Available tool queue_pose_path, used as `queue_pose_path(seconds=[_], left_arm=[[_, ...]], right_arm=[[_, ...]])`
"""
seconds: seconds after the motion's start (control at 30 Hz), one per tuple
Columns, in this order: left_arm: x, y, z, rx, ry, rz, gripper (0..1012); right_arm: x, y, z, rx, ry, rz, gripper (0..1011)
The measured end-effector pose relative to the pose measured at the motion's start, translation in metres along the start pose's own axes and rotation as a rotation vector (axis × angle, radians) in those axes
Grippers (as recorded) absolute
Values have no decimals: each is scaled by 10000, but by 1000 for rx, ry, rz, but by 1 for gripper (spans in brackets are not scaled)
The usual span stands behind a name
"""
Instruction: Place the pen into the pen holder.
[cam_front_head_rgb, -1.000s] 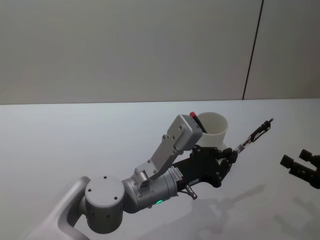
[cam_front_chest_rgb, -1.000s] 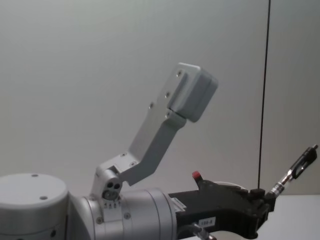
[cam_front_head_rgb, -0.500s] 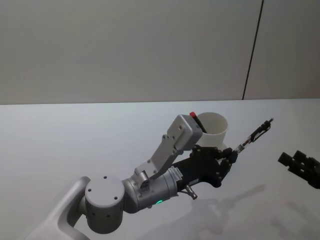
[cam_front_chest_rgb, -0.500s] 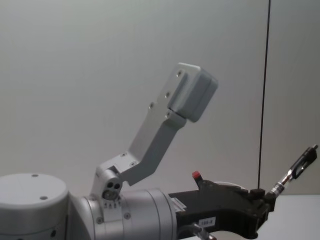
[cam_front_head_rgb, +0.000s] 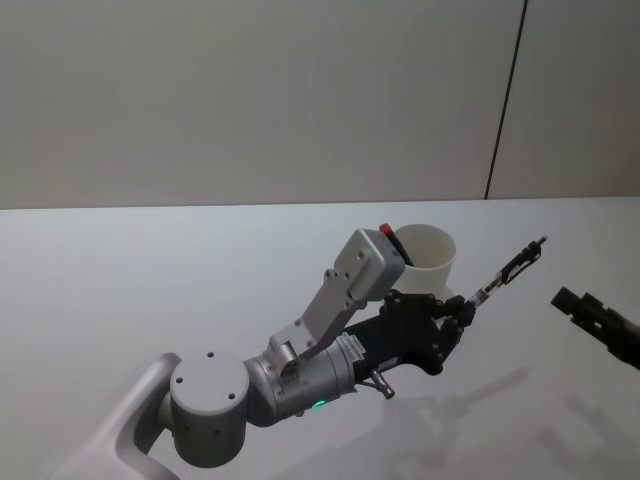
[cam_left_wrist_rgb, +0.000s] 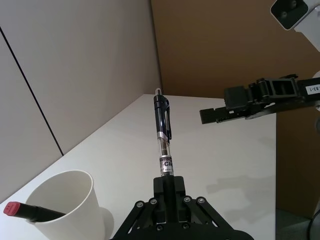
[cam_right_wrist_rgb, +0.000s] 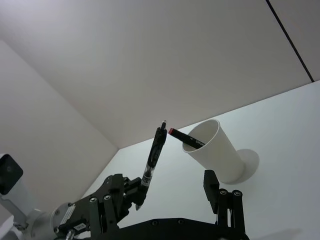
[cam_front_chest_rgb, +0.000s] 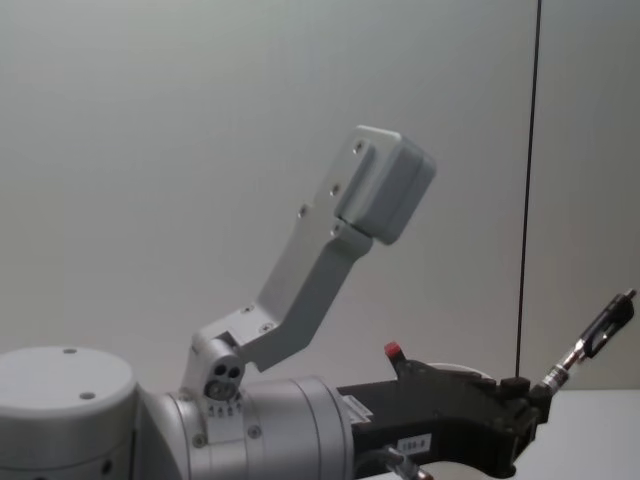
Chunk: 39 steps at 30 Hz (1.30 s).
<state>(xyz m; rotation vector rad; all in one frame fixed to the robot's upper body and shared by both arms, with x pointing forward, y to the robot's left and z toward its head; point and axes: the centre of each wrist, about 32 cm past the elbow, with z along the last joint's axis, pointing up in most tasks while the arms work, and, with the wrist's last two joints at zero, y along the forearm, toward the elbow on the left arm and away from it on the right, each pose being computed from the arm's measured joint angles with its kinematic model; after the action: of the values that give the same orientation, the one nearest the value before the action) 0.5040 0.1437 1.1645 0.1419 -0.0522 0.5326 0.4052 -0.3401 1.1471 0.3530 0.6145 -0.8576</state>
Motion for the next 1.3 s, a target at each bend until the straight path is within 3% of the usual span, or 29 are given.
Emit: queue_pose_path(seconds=[0.47, 0.9, 1.3], left_arm=[[0, 0, 0, 0, 0, 0, 127], [0, 0, 0, 0, 0, 0, 127], [0, 0, 0, 0, 0, 0, 127]], right_arm=[[-141, 207, -69, 24, 75, -19, 1001], [-244, 376, -95, 10, 96, -47, 1001], [-264, 519, -100, 2, 109, -86, 1001]])
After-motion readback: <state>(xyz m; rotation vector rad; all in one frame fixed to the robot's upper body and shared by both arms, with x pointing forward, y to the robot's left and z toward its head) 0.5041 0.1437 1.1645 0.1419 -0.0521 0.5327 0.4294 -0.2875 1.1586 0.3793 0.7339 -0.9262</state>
